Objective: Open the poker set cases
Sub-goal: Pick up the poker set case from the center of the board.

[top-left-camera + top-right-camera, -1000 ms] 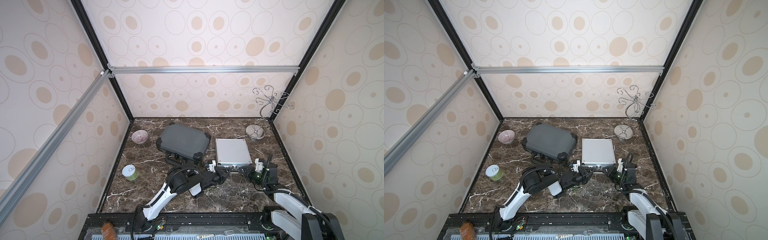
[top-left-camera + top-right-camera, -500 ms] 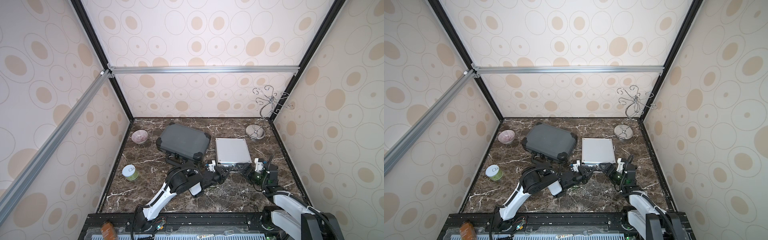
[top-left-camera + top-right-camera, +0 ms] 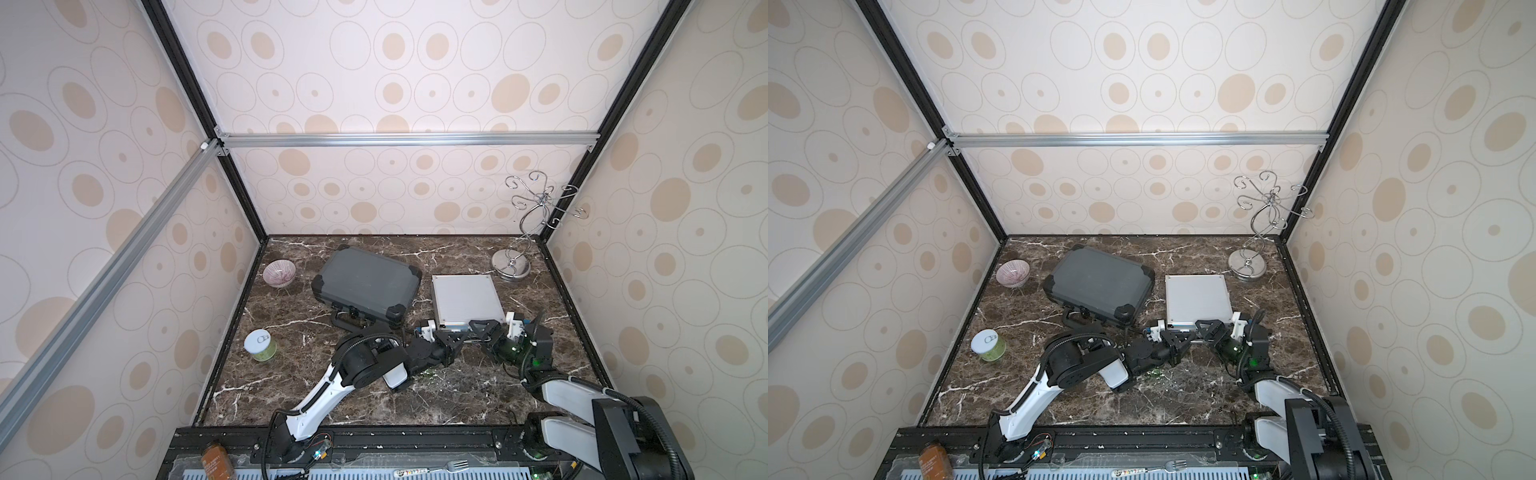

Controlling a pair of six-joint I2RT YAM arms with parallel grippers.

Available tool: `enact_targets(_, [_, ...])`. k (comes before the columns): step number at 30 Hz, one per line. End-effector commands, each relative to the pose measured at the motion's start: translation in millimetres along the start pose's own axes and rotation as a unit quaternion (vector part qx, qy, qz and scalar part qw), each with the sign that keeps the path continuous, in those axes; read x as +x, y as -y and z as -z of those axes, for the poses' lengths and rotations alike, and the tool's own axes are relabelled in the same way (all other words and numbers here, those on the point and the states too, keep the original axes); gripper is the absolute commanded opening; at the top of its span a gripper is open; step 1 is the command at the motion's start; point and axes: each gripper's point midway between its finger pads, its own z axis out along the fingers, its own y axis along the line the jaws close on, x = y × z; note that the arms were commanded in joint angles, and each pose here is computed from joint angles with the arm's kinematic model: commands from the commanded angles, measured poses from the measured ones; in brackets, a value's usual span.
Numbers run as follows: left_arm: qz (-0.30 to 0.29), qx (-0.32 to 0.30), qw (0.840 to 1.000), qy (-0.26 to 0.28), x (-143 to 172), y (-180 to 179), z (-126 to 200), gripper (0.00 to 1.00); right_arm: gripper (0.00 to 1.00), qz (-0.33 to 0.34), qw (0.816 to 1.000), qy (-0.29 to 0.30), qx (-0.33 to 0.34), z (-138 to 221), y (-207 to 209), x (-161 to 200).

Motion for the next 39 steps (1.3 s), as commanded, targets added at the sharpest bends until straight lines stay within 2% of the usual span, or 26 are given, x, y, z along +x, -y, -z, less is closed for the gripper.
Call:
enact_targets(1, [0.043,0.024,0.998,-0.030,18,24,-9,0.00,0.94,-0.007,0.999,0.004,-0.033,-2,-13,-2])
enact_targets(15, [0.049,0.078,0.995,-0.040,23,65,-17,0.00,0.92,-0.035,0.999,-0.004,-0.040,-6,-13,0])
enact_targets(39, [0.049,0.132,0.989,-0.053,31,113,-22,0.00,0.88,-0.049,0.997,0.005,-0.059,-6,-22,-6])
